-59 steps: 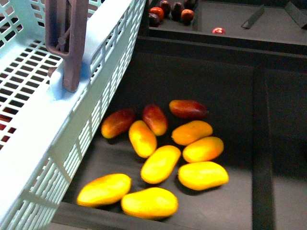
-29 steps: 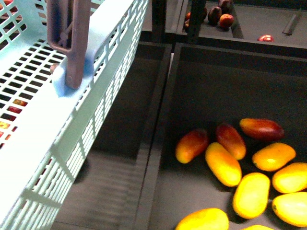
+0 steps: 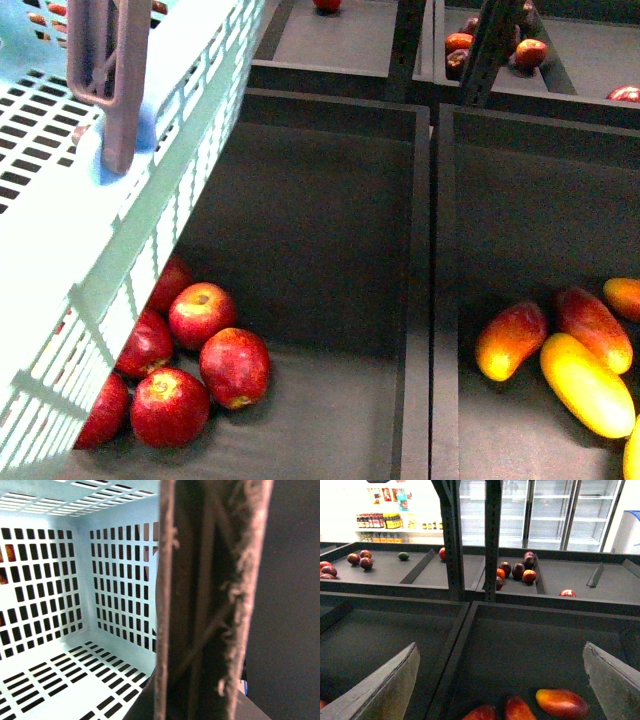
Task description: Pick mango and avocado into basket
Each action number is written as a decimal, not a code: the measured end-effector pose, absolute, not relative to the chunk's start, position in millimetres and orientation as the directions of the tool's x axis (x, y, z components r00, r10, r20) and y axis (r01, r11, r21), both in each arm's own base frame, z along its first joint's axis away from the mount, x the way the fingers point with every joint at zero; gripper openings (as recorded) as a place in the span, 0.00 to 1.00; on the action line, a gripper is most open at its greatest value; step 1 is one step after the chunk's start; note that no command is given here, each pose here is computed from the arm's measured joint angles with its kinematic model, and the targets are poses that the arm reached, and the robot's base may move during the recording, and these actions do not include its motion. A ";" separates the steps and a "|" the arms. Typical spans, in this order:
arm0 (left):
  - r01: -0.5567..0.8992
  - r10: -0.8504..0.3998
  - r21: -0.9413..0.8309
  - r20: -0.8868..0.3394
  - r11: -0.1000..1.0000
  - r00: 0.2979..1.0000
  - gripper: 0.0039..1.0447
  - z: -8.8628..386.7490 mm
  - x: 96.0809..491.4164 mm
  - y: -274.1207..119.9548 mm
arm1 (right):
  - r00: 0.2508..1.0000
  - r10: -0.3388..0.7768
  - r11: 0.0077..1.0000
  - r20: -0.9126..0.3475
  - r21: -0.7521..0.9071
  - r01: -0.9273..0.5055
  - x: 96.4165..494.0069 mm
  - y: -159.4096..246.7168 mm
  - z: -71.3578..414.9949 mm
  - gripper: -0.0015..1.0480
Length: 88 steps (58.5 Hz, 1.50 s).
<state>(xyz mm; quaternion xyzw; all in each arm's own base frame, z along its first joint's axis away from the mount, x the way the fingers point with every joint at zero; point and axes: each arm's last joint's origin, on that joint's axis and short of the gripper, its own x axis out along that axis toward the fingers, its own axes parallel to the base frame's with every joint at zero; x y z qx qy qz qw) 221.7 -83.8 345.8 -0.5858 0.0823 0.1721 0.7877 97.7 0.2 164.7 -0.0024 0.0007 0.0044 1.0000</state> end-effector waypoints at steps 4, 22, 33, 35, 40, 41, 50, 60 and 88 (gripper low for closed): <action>-0.365 0.151 -0.896 -0.336 0.252 0.930 0.05 345.7 221.6 -84.8 | 1.000 0.008 1.000 -0.001 -0.005 -0.008 97.7 0.2 164.7 0.93; -0.363 0.143 -0.901 -0.337 0.238 0.930 0.05 345.4 221.3 -86.0 | 1.000 0.008 1.000 -0.001 -0.005 -0.008 97.7 0.2 164.7 0.93; -0.363 0.143 -0.900 -0.338 0.239 0.930 0.05 345.4 221.3 -85.9 | 1.000 0.009 1.000 -0.001 -0.005 -0.009 97.7 0.2 164.7 0.93; -0.364 0.145 -0.900 -0.337 0.240 0.930 0.05 345.4 221.3 -85.9 | 1.000 0.008 1.000 -0.001 -0.005 -0.008 97.7 0.2 164.7 0.93; -0.364 0.146 -0.900 -0.337 0.241 0.930 0.05 345.4 221.3 -85.8 | 1.000 0.008 1.000 -0.001 -0.005 -0.008 97.7 0.2 164.7 0.93; -0.364 0.146 -0.900 -0.337 0.241 0.930 0.05 345.4 221.3 -85.8 | 1.000 0.008 1.000 -0.001 -0.005 -0.008 97.7 0.2 164.7 0.93; -0.313 0.167 -0.897 -0.273 0.311 0.948 0.05 343.6 222.9 -87.9 | 1.000 0.008 1.000 -0.001 -0.005 -0.008 97.7 0.2 164.7 0.93; -0.247 0.141 -0.422 -0.267 0.872 0.953 0.05 329.5 249.2 -94.5 | 1.000 0.007 1.000 -0.001 -0.005 -0.007 97.7 0.2 164.7 0.93; 0.162 -0.406 -0.419 -0.600 0.894 0.690 0.05 270.2 330.2 -145.0 | 1.000 0.008 1.000 -0.001 -0.005 -0.008 97.7 0.2 164.7 0.93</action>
